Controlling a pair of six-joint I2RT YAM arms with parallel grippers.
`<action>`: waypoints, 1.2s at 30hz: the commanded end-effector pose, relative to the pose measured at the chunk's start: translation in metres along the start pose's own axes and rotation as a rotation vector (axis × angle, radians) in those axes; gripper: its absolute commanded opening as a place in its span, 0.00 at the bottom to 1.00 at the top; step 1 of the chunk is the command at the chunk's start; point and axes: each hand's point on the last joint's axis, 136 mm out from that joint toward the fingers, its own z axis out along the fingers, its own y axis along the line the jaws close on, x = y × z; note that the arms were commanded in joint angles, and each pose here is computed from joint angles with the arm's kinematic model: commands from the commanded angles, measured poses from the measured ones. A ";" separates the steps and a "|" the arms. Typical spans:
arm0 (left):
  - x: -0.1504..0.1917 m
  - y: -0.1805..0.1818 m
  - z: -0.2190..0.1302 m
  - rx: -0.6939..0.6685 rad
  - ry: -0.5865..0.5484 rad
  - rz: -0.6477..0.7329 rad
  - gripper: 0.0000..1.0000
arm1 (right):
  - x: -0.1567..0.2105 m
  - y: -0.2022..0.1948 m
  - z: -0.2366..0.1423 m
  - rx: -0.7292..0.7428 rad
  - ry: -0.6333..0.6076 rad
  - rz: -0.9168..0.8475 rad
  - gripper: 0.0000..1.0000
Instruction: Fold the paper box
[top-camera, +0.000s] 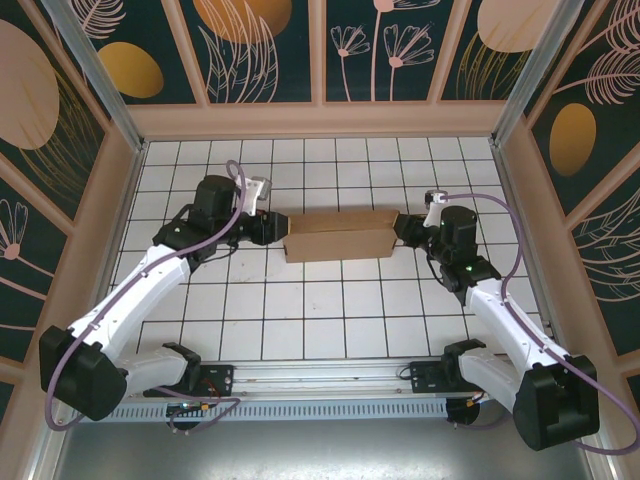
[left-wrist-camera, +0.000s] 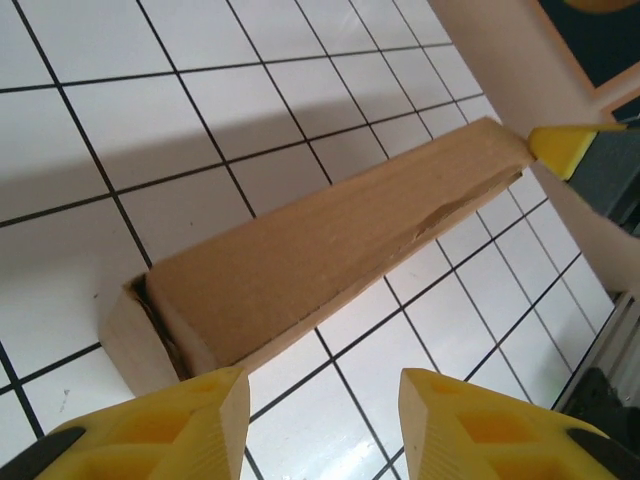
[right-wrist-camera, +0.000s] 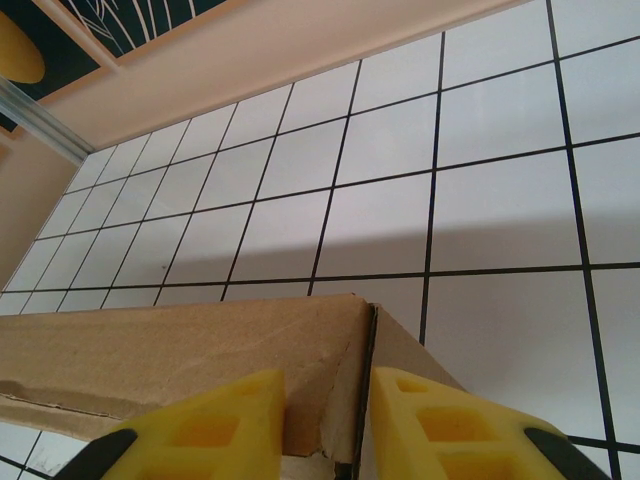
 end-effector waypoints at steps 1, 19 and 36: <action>-0.012 0.003 -0.006 -0.013 -0.026 -0.061 0.48 | 0.008 -0.008 0.002 0.047 0.038 0.009 0.29; 0.056 0.072 0.045 -0.076 -0.044 -0.373 0.46 | 0.022 -0.018 0.007 0.088 0.068 0.012 0.29; 0.122 0.131 0.062 -0.319 -0.060 -0.451 0.47 | 0.102 -0.039 0.015 0.128 0.165 0.210 0.30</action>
